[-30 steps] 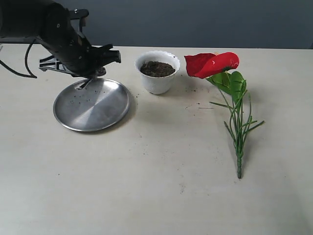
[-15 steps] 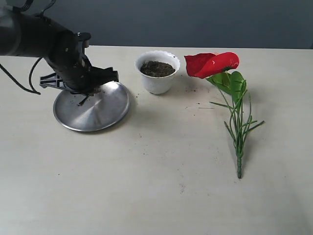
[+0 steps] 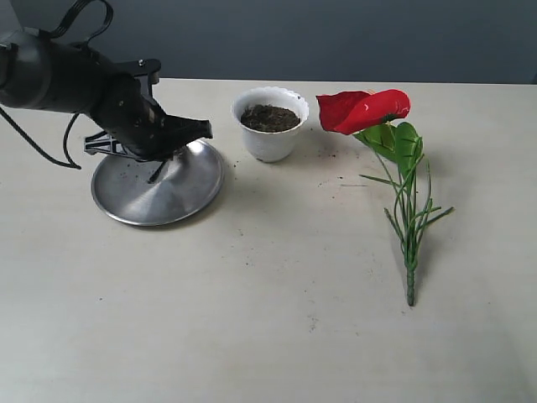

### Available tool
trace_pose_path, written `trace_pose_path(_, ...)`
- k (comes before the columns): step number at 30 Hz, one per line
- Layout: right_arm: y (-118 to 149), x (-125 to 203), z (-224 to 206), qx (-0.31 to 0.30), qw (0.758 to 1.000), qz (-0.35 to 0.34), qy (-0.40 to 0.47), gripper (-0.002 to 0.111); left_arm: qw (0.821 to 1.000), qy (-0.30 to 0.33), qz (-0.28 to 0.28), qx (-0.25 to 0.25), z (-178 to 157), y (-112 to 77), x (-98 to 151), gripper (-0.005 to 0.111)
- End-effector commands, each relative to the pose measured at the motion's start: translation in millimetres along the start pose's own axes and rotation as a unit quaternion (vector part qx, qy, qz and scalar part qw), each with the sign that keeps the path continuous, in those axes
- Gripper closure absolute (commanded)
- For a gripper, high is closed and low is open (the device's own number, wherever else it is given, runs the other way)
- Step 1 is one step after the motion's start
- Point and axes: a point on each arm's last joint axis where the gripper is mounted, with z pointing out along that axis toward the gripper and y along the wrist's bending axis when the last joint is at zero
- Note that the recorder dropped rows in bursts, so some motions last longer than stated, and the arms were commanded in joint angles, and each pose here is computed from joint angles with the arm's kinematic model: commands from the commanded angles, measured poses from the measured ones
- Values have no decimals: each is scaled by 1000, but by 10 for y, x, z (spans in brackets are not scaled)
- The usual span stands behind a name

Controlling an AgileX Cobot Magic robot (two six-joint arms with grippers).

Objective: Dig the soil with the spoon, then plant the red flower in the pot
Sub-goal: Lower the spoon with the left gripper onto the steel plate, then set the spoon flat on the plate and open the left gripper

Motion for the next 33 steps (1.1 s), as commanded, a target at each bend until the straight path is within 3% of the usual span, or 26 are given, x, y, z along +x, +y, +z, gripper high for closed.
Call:
trace_pose_path(1,-2,-5,-1,1,1000,-2,-6,108,1000,-14,1,13,62,-12,-8,106)
trace_pose_path(12,-2,-5,-1,1,1000,-2,-6,108,1000,-13,13,-17,100,155,-56,106)
trace_pose_path(20,-2,-3,-1,1,1000,-2,-5,108,1000,-10,21,-21,141,167,-33,106)
trace_pose_path(33,-2,-3,-1,1,1000,-2,-5,108,1000,7,-13,-9,277,160,52,106)
